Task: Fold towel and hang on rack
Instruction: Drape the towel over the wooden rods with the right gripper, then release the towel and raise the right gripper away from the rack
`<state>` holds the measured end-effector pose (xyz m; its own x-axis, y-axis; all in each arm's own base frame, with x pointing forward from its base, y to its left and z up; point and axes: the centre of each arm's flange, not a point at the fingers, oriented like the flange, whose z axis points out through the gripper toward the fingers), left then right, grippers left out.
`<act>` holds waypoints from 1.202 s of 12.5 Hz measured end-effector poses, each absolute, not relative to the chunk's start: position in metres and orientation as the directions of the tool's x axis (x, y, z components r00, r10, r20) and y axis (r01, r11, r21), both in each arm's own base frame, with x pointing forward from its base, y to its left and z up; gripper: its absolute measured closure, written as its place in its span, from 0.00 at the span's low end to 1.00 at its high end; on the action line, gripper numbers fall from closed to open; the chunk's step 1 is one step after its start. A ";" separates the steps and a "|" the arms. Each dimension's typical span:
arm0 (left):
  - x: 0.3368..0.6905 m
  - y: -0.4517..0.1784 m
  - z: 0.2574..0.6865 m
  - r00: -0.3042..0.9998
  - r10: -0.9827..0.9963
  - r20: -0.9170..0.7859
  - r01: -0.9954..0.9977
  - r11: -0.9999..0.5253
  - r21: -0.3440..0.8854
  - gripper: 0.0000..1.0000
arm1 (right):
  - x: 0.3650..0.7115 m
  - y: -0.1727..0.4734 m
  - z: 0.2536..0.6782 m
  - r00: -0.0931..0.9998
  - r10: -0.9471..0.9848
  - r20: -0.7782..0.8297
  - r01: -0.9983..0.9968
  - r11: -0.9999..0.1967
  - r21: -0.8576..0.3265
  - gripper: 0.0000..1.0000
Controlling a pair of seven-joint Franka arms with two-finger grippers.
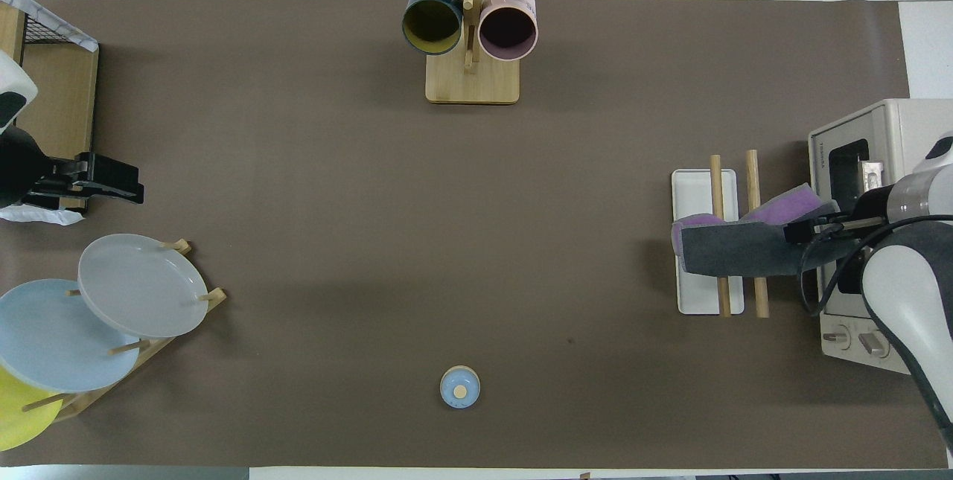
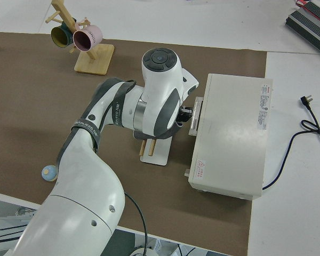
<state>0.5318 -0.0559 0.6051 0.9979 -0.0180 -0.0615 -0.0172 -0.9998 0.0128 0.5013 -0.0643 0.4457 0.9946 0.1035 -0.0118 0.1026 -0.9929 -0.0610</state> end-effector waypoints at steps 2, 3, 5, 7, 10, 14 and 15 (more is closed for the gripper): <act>0.532 -0.055 0.607 0.998 -0.016 -0.055 -0.016 -1.000 0.013 0.00 | 0.502 -0.065 0.449 0.994 0.107 -0.013 0.107 -0.993 -0.055 0.04; 0.531 -0.055 0.609 0.999 -0.016 -0.051 -0.015 -1.000 0.013 0.00 | 0.503 -0.065 0.455 0.993 0.119 -0.019 0.118 -0.992 -0.036 0.00; 0.531 -0.055 0.610 0.999 -0.015 -0.046 -0.015 -1.000 0.017 0.00 | 0.507 -0.063 0.471 0.988 0.148 -0.030 0.149 -0.989 0.003 0.00; 0.532 -0.056 0.611 0.999 -0.015 -0.038 -0.014 -1.000 0.023 0.00 | 0.511 -0.054 0.488 0.984 0.172 -0.037 0.172 -0.985 0.012 0.00; 0.532 -0.055 0.611 0.999 -0.014 -0.035 -0.013 -1.000 0.024 0.00 | 0.513 -0.040 0.524 0.975 0.210 -0.077 0.214 -0.976 0.038 0.00; 0.532 -0.055 0.611 0.999 -0.015 -0.035 -0.014 -1.000 0.024 0.00 | 0.516 -0.007 0.571 0.959 0.258 -0.114 0.265 -0.963 0.049 0.00; 0.533 -0.055 0.611 0.999 -0.015 -0.035 -0.014 -1.000 0.024 0.00 | 0.518 -0.003 0.583 0.958 0.259 -0.124 0.266 -0.963 0.046 0.00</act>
<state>0.5325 -0.0549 0.6109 0.9993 -0.0150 -0.0351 -0.0142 -0.9996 0.0241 0.5181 -0.0032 0.5831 0.9579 0.2590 -0.1241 0.2662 -0.9628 0.0455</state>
